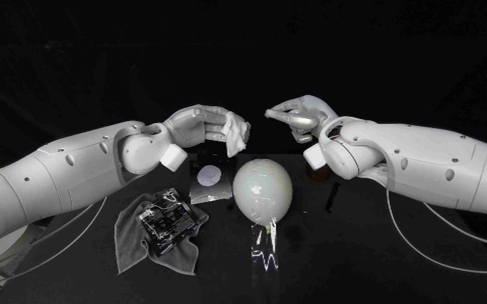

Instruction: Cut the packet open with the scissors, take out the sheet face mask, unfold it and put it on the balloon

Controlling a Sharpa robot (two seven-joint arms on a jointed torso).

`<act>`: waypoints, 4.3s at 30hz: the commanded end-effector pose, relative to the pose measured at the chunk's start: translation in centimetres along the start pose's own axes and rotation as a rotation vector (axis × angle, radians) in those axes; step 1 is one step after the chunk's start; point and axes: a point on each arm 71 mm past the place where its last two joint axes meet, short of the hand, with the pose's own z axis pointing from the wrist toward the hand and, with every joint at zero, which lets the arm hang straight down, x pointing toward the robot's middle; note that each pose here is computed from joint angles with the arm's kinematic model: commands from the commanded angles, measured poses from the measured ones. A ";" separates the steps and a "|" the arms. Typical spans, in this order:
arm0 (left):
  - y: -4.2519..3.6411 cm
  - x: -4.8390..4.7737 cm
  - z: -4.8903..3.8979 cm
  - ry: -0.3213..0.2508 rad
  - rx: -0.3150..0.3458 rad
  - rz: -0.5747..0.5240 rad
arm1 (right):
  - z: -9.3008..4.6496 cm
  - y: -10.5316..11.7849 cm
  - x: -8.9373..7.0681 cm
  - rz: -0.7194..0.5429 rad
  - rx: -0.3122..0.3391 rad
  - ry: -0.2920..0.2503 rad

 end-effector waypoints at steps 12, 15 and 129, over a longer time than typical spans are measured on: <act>-0.20 0.47 -0.82 0.048 0.004 -0.005 | -0.9 -1.6 1.4 0.021 -0.029 0.033; -0.17 0.66 -1.11 0.063 0.001 -0.006 | -1.0 -1.8 2.1 0.065 -0.009 0.045; 3.46 1.86 -2.72 0.050 -0.125 0.113 | -4.0 2.8 5.3 -0.250 -0.387 0.001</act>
